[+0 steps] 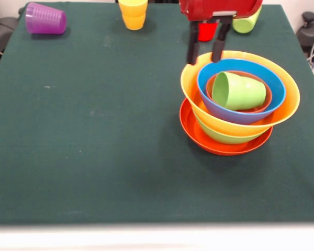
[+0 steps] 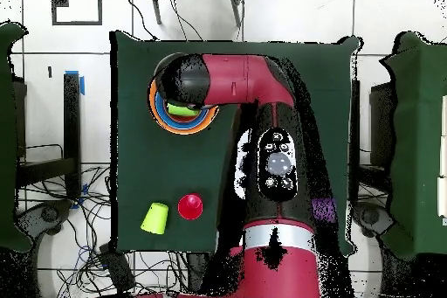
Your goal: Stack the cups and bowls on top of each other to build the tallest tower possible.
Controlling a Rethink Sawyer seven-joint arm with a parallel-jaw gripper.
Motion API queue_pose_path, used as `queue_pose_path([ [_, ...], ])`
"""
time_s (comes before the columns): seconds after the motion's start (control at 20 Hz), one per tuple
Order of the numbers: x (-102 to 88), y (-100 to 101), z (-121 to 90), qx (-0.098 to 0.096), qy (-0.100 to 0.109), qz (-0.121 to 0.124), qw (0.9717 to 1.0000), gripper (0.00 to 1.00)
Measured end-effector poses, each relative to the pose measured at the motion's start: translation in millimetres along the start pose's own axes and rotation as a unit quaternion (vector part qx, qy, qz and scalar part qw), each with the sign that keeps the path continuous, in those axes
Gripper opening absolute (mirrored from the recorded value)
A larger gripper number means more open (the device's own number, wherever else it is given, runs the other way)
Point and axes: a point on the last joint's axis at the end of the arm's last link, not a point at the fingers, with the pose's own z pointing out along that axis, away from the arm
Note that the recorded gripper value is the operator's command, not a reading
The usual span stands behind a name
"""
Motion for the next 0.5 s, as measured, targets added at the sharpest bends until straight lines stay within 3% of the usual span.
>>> queue_pose_path([
  [0.5,-4.7,-12,-3,-0.001,-0.007,0.011,0.9999,1.0],
])
